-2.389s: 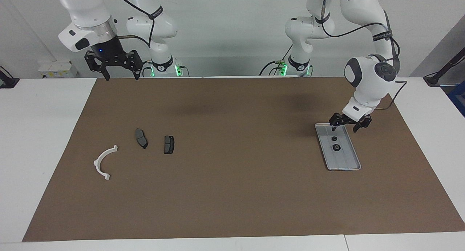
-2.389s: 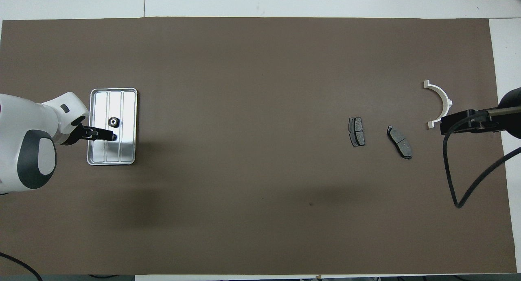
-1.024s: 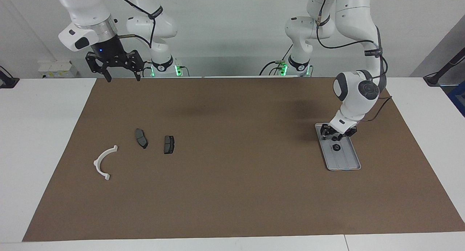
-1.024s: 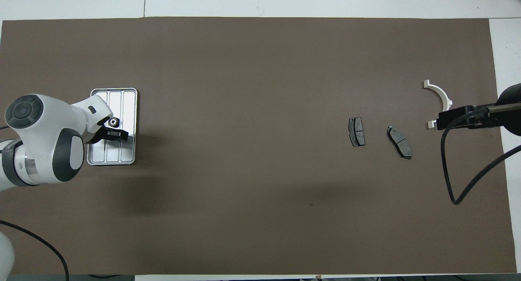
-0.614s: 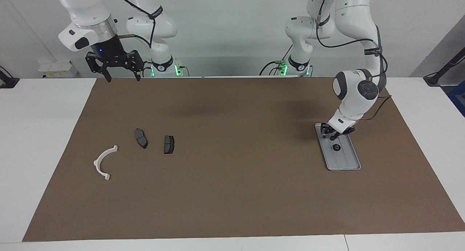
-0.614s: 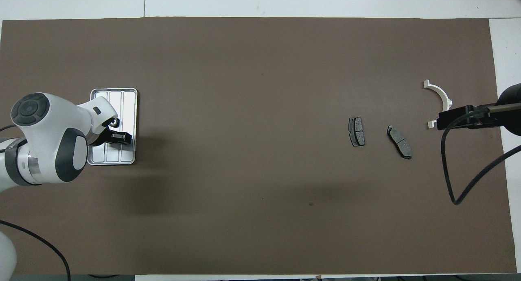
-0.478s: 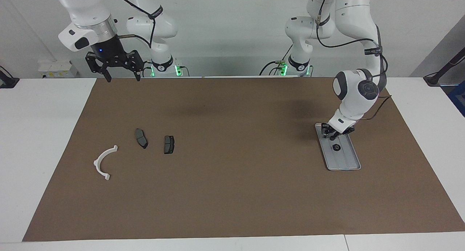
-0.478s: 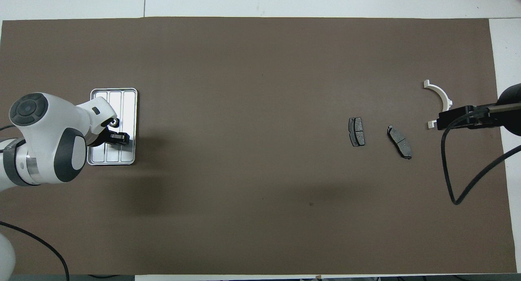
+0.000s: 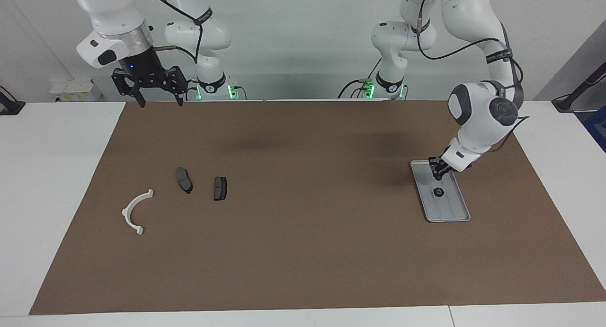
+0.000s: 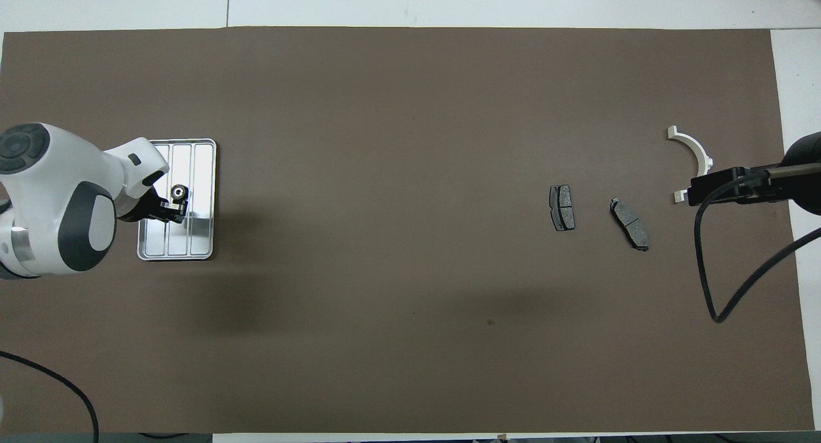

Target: Place bearing gear from tray to pile

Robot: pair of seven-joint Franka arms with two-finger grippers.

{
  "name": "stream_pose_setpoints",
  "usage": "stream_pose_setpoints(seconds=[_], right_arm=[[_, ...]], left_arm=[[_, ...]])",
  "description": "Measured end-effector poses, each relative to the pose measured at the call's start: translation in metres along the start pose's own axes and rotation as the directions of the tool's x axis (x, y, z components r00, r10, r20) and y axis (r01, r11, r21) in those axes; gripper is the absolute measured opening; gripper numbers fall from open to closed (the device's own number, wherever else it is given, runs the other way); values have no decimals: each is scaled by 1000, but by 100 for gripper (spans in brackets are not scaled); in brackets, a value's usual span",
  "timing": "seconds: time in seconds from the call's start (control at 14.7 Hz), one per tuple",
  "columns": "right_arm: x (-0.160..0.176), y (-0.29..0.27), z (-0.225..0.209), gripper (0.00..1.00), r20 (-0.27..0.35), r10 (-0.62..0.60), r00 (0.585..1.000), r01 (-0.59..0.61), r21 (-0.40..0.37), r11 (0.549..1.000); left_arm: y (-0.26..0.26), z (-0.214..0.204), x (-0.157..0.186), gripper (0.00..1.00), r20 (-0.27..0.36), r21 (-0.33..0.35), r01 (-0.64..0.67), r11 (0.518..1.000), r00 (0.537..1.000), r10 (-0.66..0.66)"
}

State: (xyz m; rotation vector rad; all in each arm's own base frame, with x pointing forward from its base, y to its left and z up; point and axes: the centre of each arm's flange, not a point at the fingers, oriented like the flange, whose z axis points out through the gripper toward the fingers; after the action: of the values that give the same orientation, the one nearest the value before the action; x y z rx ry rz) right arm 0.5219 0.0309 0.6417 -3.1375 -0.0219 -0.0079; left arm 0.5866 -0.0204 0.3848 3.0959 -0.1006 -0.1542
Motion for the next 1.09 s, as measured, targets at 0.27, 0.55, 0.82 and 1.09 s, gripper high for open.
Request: stream_pose_setpoints(seconds=[0.27, 0.55, 0.82, 1.09], right_arm=[[0, 0, 0, 100, 0, 0, 1000, 0, 0, 1000], [0, 0, 0, 100, 1, 0, 1000, 0, 0, 1000], [0, 0, 3, 100, 6, 0, 1000, 0, 0, 1000], [3, -1, 16, 100, 6, -1, 1000, 1, 0, 1000]], left_arm=[[126, -33, 3, 21, -45, -10, 166, 986, 985, -166], [274, -18, -39, 21, -58, -13, 252, 968, 966, -252], [338, 26, -71, 21, -99, 0, 285, 958, 954, -284], [349, 83, -76, 21, -120, 7, 310, 951, 944, -307]])
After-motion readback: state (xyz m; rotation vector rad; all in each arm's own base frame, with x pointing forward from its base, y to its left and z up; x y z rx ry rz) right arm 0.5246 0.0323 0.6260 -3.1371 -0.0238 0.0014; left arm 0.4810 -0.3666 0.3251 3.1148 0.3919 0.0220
